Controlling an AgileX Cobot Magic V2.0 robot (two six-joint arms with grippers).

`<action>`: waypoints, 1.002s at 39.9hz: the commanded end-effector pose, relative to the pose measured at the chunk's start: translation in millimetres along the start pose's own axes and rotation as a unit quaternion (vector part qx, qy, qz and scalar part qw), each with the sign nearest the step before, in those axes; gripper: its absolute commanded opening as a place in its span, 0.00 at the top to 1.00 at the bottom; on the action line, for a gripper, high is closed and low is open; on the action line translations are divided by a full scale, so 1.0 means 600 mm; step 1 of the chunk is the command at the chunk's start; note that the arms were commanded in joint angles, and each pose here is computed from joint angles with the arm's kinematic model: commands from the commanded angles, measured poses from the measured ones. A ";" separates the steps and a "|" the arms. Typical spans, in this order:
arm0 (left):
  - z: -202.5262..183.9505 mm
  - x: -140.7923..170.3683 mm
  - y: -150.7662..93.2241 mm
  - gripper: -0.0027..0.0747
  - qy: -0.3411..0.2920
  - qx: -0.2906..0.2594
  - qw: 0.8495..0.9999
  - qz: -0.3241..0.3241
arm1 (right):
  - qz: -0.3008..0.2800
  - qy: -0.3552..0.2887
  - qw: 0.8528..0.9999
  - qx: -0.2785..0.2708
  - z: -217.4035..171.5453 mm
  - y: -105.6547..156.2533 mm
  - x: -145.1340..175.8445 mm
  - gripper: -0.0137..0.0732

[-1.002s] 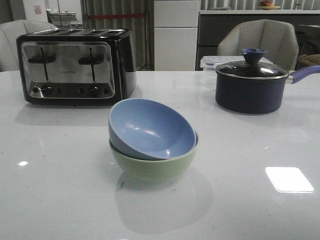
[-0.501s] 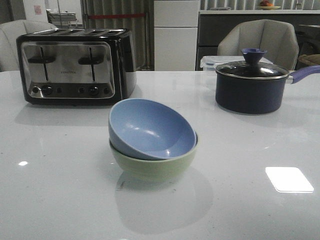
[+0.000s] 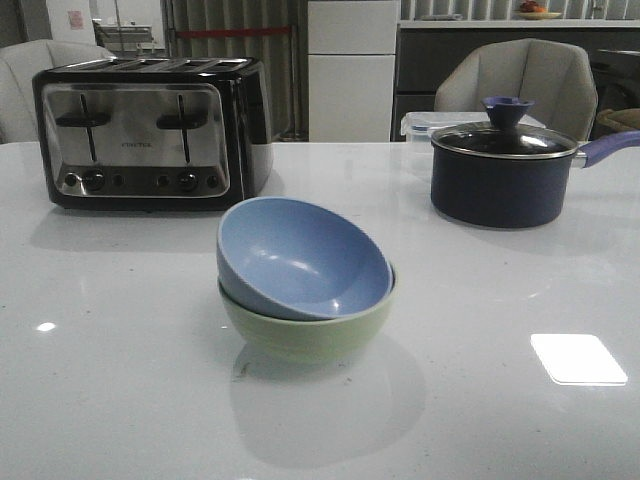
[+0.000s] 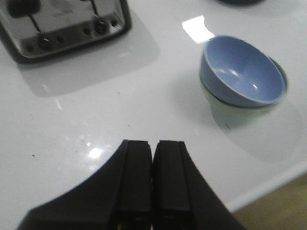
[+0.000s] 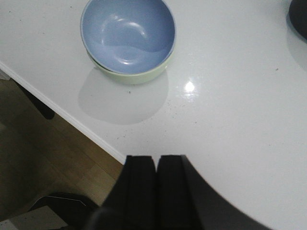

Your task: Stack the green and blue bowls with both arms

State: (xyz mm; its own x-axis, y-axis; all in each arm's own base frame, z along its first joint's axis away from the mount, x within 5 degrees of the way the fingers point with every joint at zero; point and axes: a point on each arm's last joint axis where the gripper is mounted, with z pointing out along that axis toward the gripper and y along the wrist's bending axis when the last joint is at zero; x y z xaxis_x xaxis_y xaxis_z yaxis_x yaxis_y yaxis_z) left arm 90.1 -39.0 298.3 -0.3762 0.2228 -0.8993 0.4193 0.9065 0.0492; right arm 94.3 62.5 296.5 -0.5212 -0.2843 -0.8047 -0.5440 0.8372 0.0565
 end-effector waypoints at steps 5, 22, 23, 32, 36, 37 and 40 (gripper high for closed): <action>-0.014 0.053 0.019 0.84 -0.198 -0.089 0.975 -0.045 | -0.004 -0.045 0.999 0.003 -0.010 0.000 -0.022 0.78; -0.010 0.162 0.022 0.84 -0.280 -0.178 0.942 -0.054 | -0.004 -0.046 0.999 0.003 -0.010 0.000 -0.022 0.78; -0.011 0.161 0.022 0.84 -0.283 -0.181 0.940 -0.053 | -0.004 -0.045 0.999 0.003 -0.010 0.000 -0.022 0.78; -0.013 0.158 0.023 0.84 -0.295 -0.185 0.936 -0.052 | -0.004 -0.045 0.999 0.003 -0.010 0.000 -0.022 0.78; -0.013 0.158 0.023 0.84 -0.295 -0.185 0.936 -0.052 | -0.004 -0.045 0.999 0.003 -0.010 0.000 -0.022 0.78; -0.013 0.158 0.023 0.84 -0.295 -0.185 0.936 -0.052 | -0.004 -0.045 0.999 0.003 -0.010 0.000 -0.022 0.78; -0.013 0.158 0.023 0.84 -0.295 -0.185 0.936 -0.052 | -0.004 -0.045 0.999 0.003 -0.010 0.000 -0.022 0.78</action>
State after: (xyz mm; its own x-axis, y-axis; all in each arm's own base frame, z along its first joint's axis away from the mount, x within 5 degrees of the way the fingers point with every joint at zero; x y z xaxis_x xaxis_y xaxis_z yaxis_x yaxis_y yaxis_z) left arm 56.0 -3.1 211.3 0.0684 0.0128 -0.9976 0.0532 0.9984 0.0165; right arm 94.0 62.3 296.6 -0.5203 -0.2843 -0.8053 -0.5441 0.8371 0.0561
